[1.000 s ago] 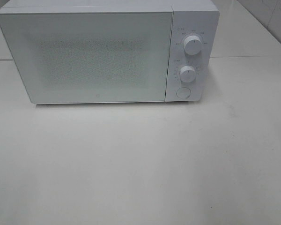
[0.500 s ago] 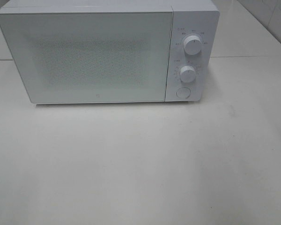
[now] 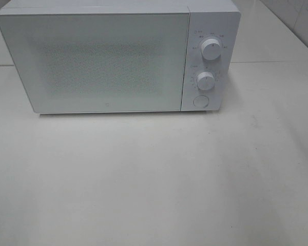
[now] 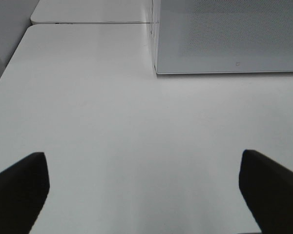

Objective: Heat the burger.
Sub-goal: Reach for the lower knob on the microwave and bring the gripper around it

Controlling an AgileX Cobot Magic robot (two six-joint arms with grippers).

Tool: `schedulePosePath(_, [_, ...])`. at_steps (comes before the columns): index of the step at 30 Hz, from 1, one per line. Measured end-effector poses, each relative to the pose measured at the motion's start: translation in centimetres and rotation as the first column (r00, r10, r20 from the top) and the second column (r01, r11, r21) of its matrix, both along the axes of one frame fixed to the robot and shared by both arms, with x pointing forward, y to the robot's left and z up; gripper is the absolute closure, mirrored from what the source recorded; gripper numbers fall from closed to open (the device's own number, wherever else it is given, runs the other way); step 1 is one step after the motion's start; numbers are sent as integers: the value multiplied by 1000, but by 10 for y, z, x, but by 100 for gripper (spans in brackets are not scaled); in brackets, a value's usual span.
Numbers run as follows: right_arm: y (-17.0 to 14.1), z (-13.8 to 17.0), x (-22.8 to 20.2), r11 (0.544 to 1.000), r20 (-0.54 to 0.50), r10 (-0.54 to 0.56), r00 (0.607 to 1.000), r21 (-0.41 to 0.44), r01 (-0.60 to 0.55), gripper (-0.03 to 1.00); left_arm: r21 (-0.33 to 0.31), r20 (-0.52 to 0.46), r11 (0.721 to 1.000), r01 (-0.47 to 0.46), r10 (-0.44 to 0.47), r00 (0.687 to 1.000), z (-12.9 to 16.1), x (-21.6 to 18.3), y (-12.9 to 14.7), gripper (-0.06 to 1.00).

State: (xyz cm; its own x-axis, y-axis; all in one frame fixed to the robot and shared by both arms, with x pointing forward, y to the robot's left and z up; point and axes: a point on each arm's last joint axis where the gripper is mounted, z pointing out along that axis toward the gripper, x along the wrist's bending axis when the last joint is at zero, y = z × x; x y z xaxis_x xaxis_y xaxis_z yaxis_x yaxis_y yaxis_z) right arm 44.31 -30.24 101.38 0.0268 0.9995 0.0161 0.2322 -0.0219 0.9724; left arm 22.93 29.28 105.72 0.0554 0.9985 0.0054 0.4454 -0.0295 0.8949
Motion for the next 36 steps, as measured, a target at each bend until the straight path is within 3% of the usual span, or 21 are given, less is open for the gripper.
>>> schedulePosePath(15, [2,-47,8,999,41,-44,998,-13,45,23,0,0,1000,0,0,1000,0,0,0,-3])
schedulePosePath(19, [20,-59,11,999,37,-15,999,-48,17,23,0,0,1000,0,0,1000,0,0,0,-3])
schedulePosePath(29, [61,-73,11,999,66,17,998,-38,-15,23,0,0,1000,0,0,1000,0,0,0,-3])
schedulePosePath(36, [99,-84,15,993,27,50,998,-112,-47,23,0,0,1000,0,0,1000,0,0,0,-3])
